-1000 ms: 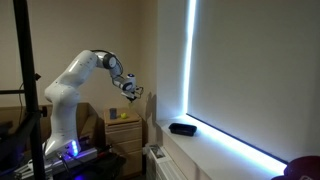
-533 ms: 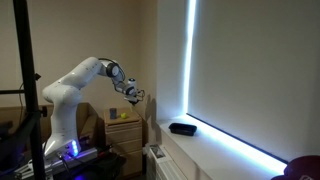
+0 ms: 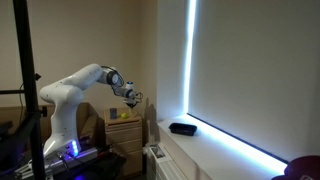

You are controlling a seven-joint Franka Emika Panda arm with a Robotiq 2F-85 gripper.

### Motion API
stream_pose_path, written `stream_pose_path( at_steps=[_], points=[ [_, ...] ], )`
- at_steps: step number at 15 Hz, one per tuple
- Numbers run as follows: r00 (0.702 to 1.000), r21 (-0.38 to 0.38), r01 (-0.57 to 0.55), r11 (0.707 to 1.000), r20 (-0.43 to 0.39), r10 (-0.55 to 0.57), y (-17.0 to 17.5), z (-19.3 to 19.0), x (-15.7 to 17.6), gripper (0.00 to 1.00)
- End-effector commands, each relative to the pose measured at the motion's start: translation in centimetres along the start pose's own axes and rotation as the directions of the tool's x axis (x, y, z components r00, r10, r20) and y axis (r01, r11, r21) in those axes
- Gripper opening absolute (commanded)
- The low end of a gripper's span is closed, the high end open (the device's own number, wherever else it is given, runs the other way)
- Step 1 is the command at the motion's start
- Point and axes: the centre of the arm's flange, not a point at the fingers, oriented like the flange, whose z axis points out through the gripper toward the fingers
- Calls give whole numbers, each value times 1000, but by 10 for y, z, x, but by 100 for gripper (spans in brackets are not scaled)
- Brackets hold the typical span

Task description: Put the object in the black tray on the night stand

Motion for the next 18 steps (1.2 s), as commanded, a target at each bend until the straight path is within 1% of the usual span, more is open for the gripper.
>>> stream_pose_path(
  at_steps=[1,2,6,8,9,11,17,18],
  points=[
    [1000,2,1,1000,-1,-1,-2,-1,1,8],
    [1000,5,3,1000,-4,-3,-4,-2,3,2],
    [999,-33,43,999,3,-43,2,24,3,2],
    [998,-39,65,997,5,-65,1,33,5,2],
    [997,-45,76,996,6,-76,-7,36,3,2],
    [995,-51,95,994,13,-95,-12,43,3,2],
    [990,-74,137,988,48,-134,-21,62,-5,2],
    [992,-82,120,989,56,-116,-18,62,-7,33]
  ],
)
